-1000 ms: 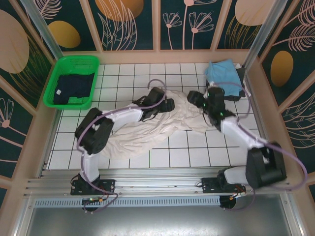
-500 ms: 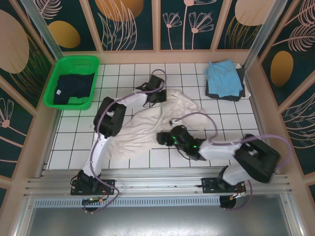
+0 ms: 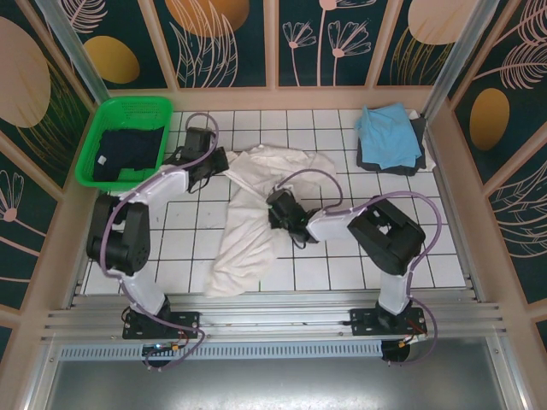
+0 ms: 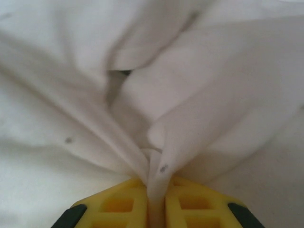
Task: Fold and stack the t-shirts
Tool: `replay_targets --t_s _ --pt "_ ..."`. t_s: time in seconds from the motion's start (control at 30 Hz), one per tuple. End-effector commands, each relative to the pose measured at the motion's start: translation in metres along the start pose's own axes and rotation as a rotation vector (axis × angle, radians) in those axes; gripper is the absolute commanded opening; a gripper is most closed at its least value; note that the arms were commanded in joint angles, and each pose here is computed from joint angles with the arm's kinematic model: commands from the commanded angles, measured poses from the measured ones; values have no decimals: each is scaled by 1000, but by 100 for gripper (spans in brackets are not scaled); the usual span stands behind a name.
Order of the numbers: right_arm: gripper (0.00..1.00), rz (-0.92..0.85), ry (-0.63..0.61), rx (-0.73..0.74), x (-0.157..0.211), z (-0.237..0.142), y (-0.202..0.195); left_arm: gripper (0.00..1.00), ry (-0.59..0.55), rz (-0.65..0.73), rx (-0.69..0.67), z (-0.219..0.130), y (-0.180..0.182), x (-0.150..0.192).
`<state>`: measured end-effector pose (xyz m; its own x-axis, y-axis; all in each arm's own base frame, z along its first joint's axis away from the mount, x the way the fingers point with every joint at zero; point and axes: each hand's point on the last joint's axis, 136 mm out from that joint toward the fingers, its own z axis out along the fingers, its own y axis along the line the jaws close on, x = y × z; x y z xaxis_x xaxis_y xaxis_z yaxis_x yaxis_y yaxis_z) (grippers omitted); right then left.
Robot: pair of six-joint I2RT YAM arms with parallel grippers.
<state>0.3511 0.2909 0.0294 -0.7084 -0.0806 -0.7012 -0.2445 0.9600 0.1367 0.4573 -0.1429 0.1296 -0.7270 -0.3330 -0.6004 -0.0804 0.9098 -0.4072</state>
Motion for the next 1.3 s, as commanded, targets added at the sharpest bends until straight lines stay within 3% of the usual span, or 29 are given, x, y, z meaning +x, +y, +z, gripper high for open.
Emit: replay_targets --t_s 0.0,0.13,0.2,0.3,0.4,0.6,0.83,1.0,1.13,1.27 --pt "16 -85 38 79 -18 11 -49 0 -99 -3 -74 -27 18 -13" --pt "30 -138 -86 33 -96 12 -66 0 -122 -34 -124 -48 35 -1" --pt "43 -158 -170 13 -141 -10 -53 0 -135 -66 -139 -60 46 12" --pt "51 -156 -232 -37 -169 -46 -40 0 -154 -121 -136 -74 57 28" --pt "58 -83 -161 -56 -128 -60 -39 0 -138 -155 -67 -75 55 47" --pt "69 75 78 84 3 -81 -78 0 -117 -165 -165 -76 85 72" --pt "71 77 181 -8 64 -100 -65 0 -110 -151 -230 -74 96 74" --pt "60 36 195 23 66 -95 -71 0 -159 -119 -241 -79 83 41" --pt "24 26 245 28 69 -84 -81 0 -212 -87 -245 -90 69 8" --pt "1 35 150 71 21 -90 -95 0 -287 -57 -205 -104 43 -38"
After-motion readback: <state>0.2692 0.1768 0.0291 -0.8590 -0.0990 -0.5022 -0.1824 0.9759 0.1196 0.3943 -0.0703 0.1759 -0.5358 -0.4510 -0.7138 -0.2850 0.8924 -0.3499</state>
